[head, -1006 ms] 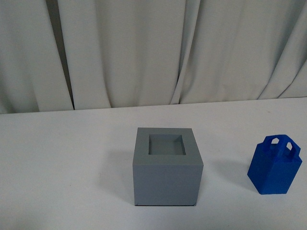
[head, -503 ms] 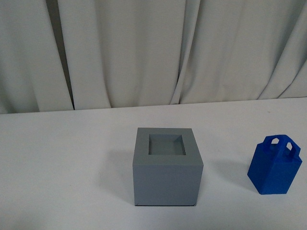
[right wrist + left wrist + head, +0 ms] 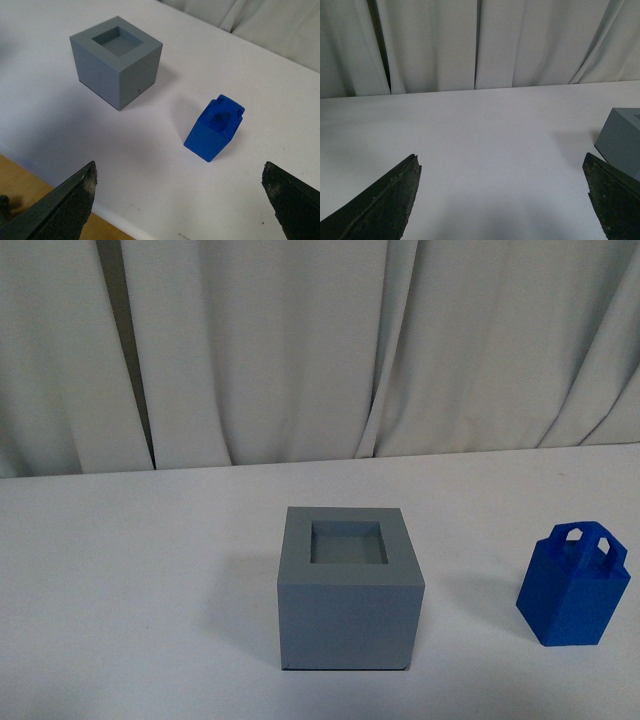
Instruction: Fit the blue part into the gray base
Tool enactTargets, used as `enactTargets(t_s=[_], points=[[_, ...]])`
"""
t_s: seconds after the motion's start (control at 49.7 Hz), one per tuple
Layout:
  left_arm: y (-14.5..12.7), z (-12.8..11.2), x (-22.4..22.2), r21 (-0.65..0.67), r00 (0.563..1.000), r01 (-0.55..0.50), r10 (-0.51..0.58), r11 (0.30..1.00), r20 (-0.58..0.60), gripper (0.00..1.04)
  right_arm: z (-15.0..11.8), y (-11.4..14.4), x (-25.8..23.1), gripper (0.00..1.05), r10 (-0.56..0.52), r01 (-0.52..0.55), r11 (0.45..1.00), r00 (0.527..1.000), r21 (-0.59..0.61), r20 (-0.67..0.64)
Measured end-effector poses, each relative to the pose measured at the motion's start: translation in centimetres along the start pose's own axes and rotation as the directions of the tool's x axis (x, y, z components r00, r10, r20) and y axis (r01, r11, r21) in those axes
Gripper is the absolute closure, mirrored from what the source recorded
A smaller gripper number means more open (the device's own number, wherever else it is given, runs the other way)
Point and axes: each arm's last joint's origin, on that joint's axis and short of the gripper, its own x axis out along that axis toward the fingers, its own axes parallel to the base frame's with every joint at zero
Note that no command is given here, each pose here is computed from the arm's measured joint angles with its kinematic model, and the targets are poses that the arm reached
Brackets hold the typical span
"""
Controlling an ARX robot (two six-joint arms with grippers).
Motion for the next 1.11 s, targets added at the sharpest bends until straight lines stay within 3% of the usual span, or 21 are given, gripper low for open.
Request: enactTargets(t_s=[0.261,0.422,0.543,0.805,1.106], points=[[0.0,0.0,0.0,0.0,1.0,0.0,0.0,1.0,0.0,0.06,6.0,-6.3,4.6,0.07,0.13,-0.163,0.977,0.967,-0.14,-0.217],[0.0,0.0,0.0,0.0,1.0,0.0,0.0,1.0,0.0,0.06,8.2,-8.5,6.9,0.07,0.173,-0.245,0.948,0.933,-0.203,-0.315],[0.0,0.0,0.0,0.0,1.0,0.0,0.0,1.0,0.0,0.06,9.7,-9.8,9.1,0.07,0.217,-0.337,0.911,0.882,-0.237,-0.419],[0.0,0.0,0.0,0.0,1.0,0.0,0.0,1.0,0.0,0.06,11.2,-10.5,13.5,0.07,0.297,-0.539,0.801,0.736,-0.261,-0.608],[0.0,0.0,0.0,0.0,1.0,0.0,0.0,1.0,0.0,0.06,11.6,-11.0,16.6,0.07,0.292,-0.628,0.735,0.634,-0.257,-0.716]])
